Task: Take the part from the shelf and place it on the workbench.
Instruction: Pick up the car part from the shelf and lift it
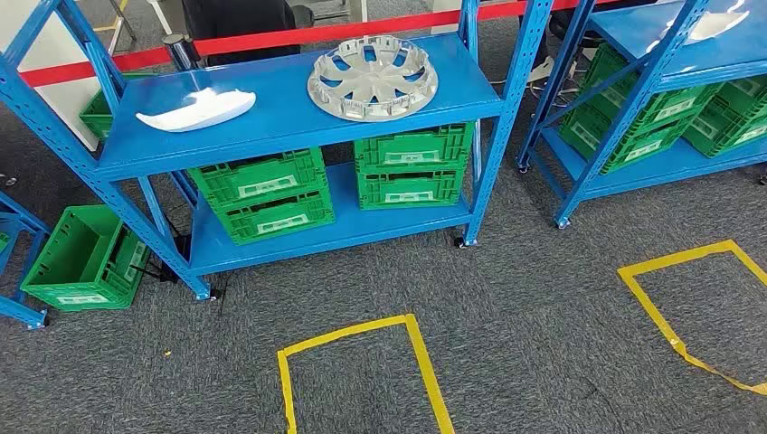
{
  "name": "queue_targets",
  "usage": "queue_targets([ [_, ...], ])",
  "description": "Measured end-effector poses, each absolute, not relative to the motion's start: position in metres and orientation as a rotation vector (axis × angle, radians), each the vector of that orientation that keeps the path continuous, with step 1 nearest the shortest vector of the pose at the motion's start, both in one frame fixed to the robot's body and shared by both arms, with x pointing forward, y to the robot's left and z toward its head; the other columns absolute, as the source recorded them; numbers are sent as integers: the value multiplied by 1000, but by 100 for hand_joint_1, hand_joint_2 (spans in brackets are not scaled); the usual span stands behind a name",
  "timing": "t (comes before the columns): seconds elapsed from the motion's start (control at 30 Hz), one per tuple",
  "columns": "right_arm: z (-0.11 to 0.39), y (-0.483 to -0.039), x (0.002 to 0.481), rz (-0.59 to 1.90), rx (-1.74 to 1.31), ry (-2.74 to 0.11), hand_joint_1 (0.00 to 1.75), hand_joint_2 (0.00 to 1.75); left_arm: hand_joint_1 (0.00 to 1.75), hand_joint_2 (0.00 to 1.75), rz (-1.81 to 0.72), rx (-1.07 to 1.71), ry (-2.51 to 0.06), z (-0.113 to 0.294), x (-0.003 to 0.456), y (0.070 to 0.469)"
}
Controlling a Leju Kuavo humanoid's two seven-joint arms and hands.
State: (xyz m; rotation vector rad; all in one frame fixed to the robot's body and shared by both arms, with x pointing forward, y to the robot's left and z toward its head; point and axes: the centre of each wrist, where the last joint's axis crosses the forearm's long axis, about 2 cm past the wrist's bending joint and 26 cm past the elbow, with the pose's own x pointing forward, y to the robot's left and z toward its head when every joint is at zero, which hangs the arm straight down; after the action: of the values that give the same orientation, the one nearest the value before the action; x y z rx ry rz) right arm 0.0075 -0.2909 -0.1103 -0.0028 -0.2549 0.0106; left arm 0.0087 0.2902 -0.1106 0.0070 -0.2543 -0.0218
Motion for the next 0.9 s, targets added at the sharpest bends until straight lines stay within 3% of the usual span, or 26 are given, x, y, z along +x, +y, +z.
queue_targets([
  [0.77, -111, -308, 21, -178, -210, -193, 0, 0, 0, 0, -22, 119, -314, -105, 65, 286],
  [0.9, -110, -323, 23, -257, -300, -255, 0, 175, 0, 0, -29, 127, -310, -105, 63, 285],
])
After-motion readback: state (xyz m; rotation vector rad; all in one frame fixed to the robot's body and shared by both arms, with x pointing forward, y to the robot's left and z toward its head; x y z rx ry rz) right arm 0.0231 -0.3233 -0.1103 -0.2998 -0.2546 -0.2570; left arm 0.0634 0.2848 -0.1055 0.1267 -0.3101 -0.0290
